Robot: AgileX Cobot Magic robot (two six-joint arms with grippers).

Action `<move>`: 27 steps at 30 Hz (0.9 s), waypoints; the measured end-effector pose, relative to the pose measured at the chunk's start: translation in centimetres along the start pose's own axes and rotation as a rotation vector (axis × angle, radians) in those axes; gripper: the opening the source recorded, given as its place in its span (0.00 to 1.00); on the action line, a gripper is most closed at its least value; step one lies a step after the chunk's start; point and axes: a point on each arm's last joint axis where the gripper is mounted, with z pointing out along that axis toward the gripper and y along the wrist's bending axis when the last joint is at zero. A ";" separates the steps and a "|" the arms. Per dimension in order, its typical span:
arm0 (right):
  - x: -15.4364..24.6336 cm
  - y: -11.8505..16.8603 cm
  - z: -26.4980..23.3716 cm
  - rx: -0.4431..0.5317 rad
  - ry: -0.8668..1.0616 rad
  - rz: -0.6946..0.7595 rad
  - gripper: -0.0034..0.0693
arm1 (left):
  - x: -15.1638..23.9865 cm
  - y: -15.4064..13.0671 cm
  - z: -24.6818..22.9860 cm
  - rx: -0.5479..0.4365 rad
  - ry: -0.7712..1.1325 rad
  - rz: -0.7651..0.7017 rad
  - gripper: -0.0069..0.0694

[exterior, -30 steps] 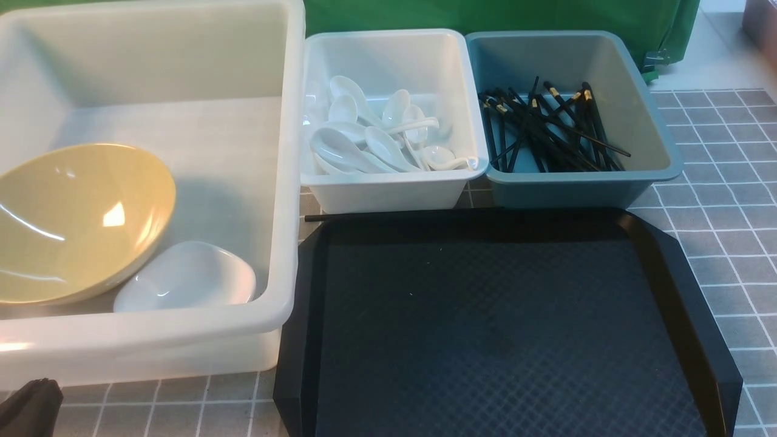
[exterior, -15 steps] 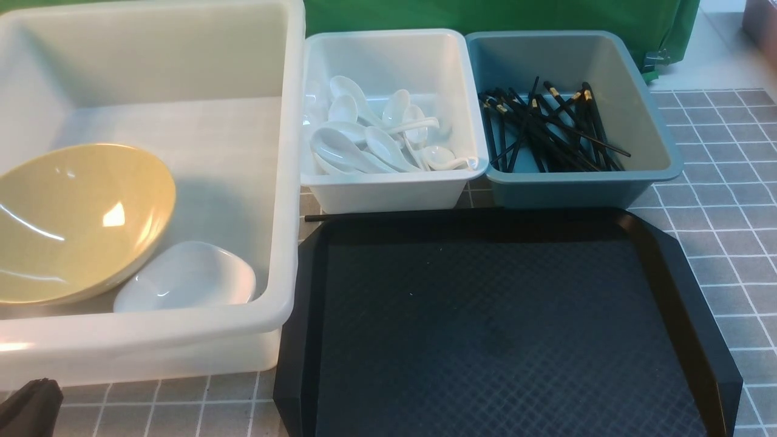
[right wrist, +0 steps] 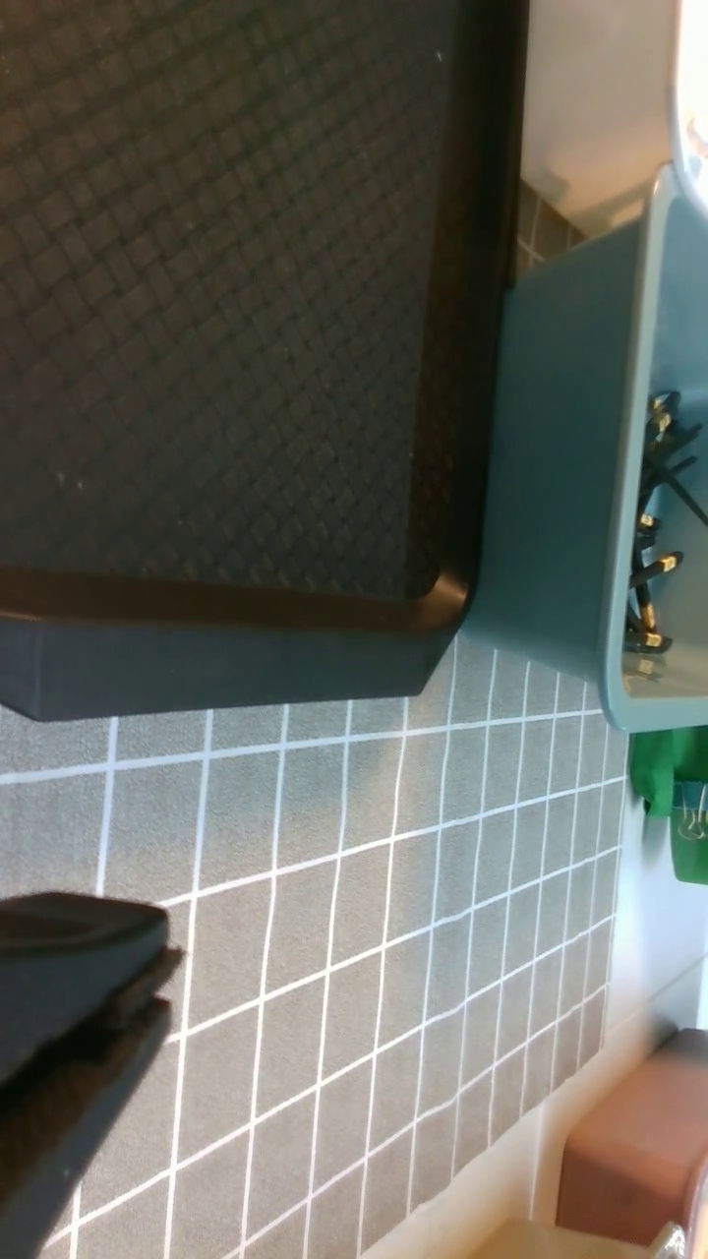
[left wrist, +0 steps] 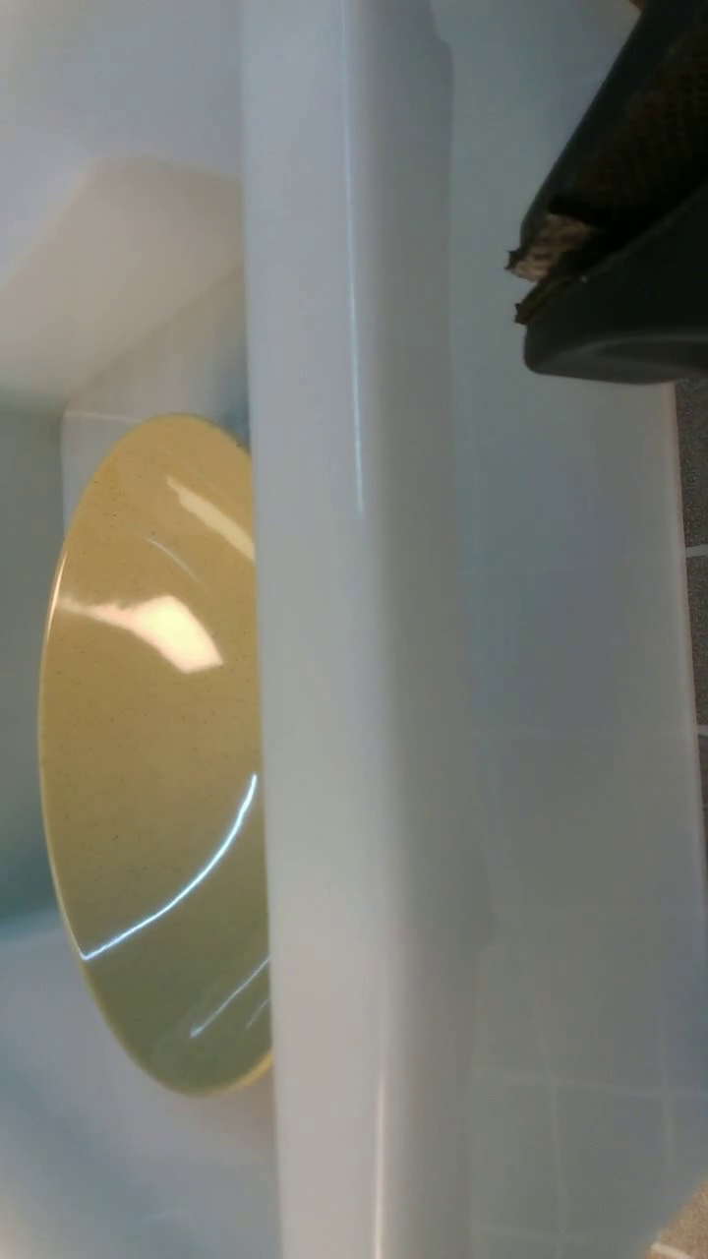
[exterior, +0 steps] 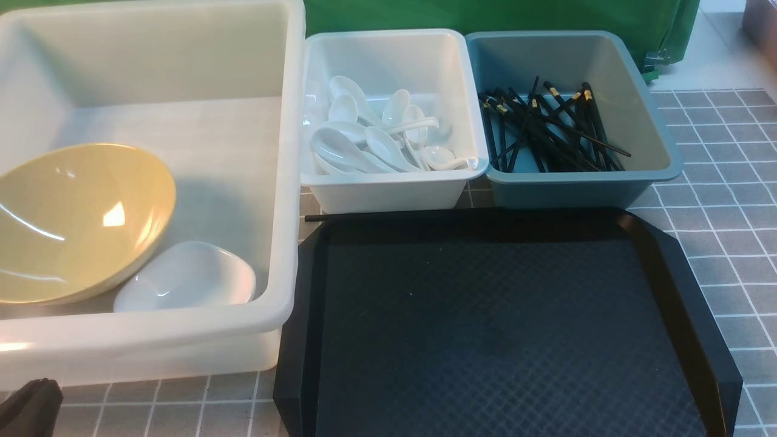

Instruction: On grey table put chopsticks spoon bowls plates into blue grey white boxes.

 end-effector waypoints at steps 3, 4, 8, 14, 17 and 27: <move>0.0 0.0 0.0 0.000 0.000 0.000 0.18 | 0.0 0.0 0.0 0.000 0.000 0.000 0.11; 0.0 0.0 0.0 0.000 0.000 0.000 0.18 | 0.0 0.0 0.0 0.000 0.000 0.000 0.11; 0.0 0.0 0.0 0.000 0.000 0.000 0.18 | 0.0 0.0 0.0 0.000 0.000 0.000 0.11; 0.0 0.0 0.0 0.000 0.000 0.000 0.19 | 0.0 0.0 0.0 0.000 0.000 0.000 0.11; 0.0 0.0 0.0 0.000 0.000 0.000 0.20 | 0.0 0.0 0.0 0.000 0.000 0.000 0.11; 0.0 0.0 0.0 0.000 0.000 0.000 0.21 | 0.0 0.0 0.0 0.000 0.000 0.000 0.11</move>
